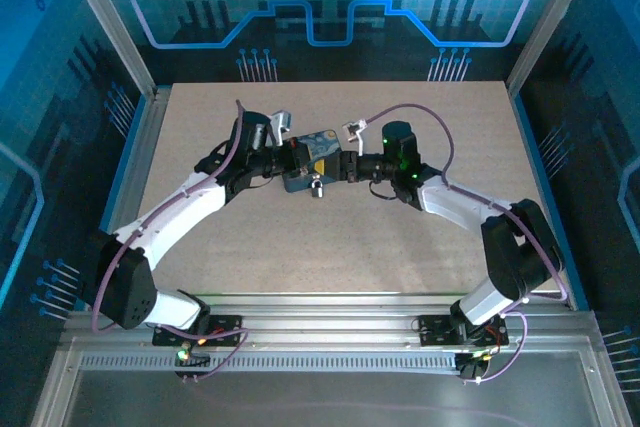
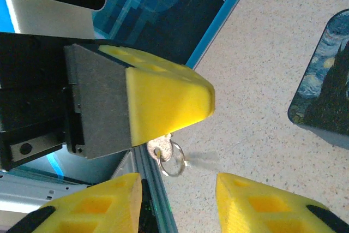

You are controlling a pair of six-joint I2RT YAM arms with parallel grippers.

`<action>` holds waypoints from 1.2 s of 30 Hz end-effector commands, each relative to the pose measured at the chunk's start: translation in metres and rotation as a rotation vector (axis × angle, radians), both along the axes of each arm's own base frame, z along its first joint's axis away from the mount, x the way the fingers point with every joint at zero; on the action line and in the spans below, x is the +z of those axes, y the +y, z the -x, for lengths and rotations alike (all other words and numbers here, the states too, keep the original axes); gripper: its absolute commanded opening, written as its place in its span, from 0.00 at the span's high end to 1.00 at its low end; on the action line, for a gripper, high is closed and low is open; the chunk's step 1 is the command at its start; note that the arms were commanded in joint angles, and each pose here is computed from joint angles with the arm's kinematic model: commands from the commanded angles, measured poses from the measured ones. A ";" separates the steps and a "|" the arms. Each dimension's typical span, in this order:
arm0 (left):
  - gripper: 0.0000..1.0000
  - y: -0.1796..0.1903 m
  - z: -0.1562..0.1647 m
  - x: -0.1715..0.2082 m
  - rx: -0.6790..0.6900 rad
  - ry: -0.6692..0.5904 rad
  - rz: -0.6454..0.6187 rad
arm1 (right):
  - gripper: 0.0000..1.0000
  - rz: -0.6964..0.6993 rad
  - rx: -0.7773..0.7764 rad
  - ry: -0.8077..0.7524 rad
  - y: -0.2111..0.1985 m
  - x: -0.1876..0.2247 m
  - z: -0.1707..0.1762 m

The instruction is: Unlock the padlock with the key

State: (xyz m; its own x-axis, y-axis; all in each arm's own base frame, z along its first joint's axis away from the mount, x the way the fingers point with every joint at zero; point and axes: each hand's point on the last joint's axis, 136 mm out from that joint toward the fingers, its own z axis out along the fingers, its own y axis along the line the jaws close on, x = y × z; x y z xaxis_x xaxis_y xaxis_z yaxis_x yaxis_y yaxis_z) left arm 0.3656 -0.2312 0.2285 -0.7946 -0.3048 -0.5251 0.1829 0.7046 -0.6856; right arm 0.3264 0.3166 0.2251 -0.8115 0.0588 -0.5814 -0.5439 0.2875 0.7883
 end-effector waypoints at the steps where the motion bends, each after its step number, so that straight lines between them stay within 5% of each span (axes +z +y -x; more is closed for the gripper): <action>1: 1.00 -0.002 0.003 0.016 -0.014 -0.028 0.065 | 0.61 -0.053 0.029 -0.018 0.010 0.008 -0.001; 24: 1.00 -0.001 0.000 0.016 0.001 0.010 0.192 | 0.67 -0.128 0.080 0.005 0.037 0.011 -0.002; 36: 1.00 -0.002 0.001 0.019 -0.003 0.016 0.240 | 0.93 -0.219 0.063 0.032 0.042 0.018 -0.010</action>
State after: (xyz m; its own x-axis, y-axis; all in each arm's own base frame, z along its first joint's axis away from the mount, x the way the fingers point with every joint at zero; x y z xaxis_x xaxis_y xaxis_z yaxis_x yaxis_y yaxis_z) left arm 0.3744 -0.2255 0.2300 -0.7969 -0.4278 -0.4266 0.1217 0.5781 -0.8069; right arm 0.3347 0.3511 0.2265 -0.8576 0.1030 -0.5040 -0.4919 0.1226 0.8620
